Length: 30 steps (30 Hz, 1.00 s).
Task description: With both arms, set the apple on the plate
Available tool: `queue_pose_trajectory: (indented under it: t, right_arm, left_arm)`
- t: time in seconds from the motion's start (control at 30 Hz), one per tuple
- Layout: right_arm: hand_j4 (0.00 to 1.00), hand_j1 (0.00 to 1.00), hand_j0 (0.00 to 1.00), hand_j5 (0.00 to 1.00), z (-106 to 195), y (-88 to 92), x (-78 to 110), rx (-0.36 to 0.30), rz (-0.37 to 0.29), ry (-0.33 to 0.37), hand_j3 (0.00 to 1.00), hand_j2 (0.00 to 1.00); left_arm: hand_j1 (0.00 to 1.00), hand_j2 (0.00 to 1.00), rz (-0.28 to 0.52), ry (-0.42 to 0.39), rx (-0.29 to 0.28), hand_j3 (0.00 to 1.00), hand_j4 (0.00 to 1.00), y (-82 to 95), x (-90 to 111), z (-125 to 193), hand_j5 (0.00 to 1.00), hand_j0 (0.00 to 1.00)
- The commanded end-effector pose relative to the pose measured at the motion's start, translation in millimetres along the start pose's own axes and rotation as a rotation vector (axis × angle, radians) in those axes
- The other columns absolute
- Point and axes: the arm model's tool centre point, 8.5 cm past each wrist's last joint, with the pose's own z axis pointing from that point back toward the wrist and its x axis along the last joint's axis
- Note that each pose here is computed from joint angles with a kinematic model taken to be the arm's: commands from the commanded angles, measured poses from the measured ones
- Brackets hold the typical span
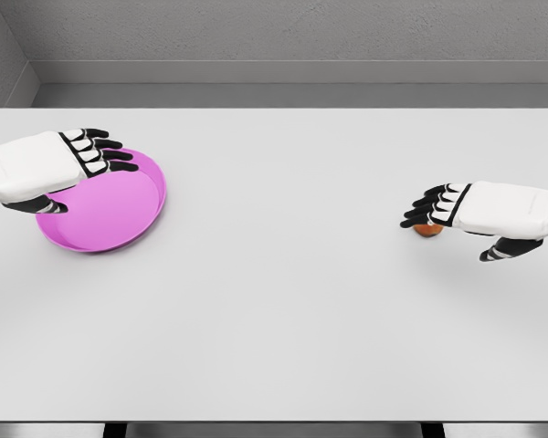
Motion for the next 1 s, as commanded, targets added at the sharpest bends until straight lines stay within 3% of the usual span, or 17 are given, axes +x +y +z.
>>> queue_pose_trajectory:
  t: [0.0, 0.17, 0.23, 0.3, 0.4, 0.5, 0.6, 0.97]
  right_arm:
    - [1.0, 1.0, 1.0, 1.0, 0.8, 0.0, -0.7, -0.001, -0.005, 0.003, 1.0, 1.0]
    - [1.0, 1.0, 1.0, 1.0, -7.5, 0.5, -3.9, -0.012, -0.002, 0.002, 1.0, 1.0]
    - [1.0, 1.0, 1.0, 1.0, -21.8, 15.2, -27.4, 0.048, -0.005, 0.058, 1.0, 1.0]
    - [1.0, 1.0, 1.0, 1.0, -29.7, 18.1, -39.9, 0.038, -0.035, 0.078, 1.0, 1.0]
    - [1.0, 1.0, 1.0, 1.0, -53.5, 28.2, -53.7, 0.106, -0.08, 0.084, 1.0, 1.0]
    - [1.0, 1.0, 1.0, 1.0, -54.2, 31.3, -61.0, 0.123, -0.075, 0.11, 1.0, 1.0]
    - [1.0, 1.0, 1.0, 1.0, -62.4, 45.3, -75.2, 0.145, -0.106, 0.149, 1.0, 1.0]
    - [1.0, 1.0, 1.0, 1.0, -72.8, 31.0, -76.6, 0.128, -0.075, 0.146, 1.0, 1.0]
  left_arm:
    - [1.0, 1.0, 0.004, -0.001, 0.004, 1.0, 1.0, 0.6, 0.4, -0.1, 1.0, 1.0]
    - [1.0, 1.0, 0.005, -0.005, 0.005, 1.0, 1.0, 0.4, 1.6, -0.9, 1.0, 1.0]
    - [1.0, 1.0, 0.004, -0.006, 0.004, 1.0, 1.0, -0.4, 2.0, -1.4, 1.0, 1.0]
    - [1.0, 1.0, 0.006, -0.008, 0.004, 1.0, 1.0, -0.6, 2.6, -1.6, 1.0, 1.0]
    - [1.0, 1.0, 0.005, -0.007, 0.003, 1.0, 1.0, -0.9, 2.6, -1.4, 1.0, 1.0]
    - [1.0, 1.0, 0.007, -0.008, 0.002, 1.0, 1.0, -1.9, 3.0, -1.6, 1.0, 1.0]
    - [1.0, 1.0, 0.007, -0.008, 0.0, 1.0, 1.0, -2.0, 3.0, -1.6, 1.0, 1.0]
    - [1.0, 1.0, 0.006, -0.011, 0.007, 1.0, 1.0, 0.1, 3.8, -1.9, 1.0, 1.0]
